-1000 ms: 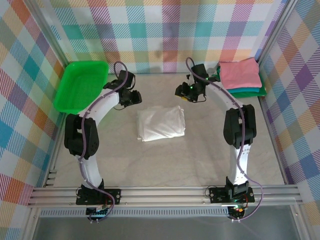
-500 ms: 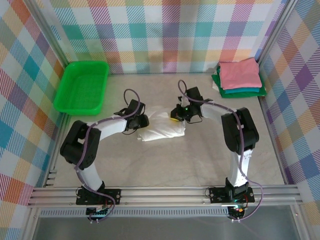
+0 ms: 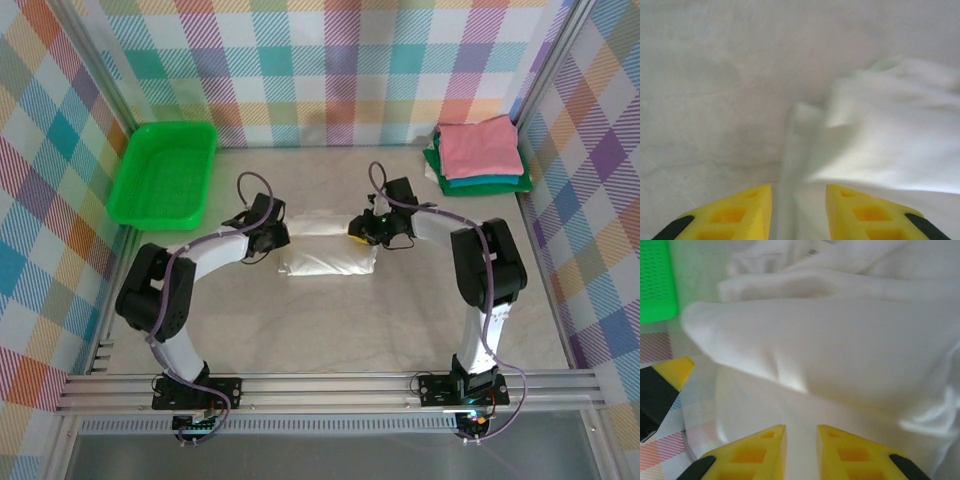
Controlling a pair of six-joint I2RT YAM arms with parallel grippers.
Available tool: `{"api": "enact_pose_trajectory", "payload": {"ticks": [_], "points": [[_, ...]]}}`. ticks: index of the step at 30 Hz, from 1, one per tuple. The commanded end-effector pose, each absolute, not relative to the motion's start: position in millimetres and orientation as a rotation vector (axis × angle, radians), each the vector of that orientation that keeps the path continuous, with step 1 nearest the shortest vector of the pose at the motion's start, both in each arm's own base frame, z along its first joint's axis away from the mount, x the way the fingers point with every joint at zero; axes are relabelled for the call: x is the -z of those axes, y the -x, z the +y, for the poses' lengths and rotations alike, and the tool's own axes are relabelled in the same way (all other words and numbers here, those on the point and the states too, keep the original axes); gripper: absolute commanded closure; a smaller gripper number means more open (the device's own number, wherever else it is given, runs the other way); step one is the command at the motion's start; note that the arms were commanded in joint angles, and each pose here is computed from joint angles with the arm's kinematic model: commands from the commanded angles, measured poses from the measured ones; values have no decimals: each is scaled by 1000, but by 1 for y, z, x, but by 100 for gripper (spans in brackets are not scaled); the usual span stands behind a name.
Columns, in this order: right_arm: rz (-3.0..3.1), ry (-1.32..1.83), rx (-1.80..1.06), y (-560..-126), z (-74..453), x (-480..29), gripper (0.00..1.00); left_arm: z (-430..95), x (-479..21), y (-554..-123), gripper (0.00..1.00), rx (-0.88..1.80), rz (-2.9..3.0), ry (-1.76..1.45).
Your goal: Fold and stack the t-shirts
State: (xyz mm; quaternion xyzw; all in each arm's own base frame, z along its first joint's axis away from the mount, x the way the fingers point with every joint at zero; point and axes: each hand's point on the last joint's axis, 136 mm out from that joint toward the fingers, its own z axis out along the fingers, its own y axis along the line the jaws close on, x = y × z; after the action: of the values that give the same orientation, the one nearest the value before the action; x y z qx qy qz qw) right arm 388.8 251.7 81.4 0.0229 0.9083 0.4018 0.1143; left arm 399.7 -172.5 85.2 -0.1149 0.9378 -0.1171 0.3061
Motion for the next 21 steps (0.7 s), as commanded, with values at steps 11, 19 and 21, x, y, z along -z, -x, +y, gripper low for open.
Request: {"api": "enact_pose_trajectory", "payload": {"ticks": [11, 19, 21], "points": [[2762, -113, -1253, -343, 255, -34, 77, -233, -39, -357, 74, 577, 2515, 135], [2694, -78, -1119, -357, 241, -83, 62, -222, -74, -368, 71, 472, 2459, 110], [2674, -138, -1046, -368, 224, -90, 53, -219, -87, -374, 69, 443, 2424, 95]]}}
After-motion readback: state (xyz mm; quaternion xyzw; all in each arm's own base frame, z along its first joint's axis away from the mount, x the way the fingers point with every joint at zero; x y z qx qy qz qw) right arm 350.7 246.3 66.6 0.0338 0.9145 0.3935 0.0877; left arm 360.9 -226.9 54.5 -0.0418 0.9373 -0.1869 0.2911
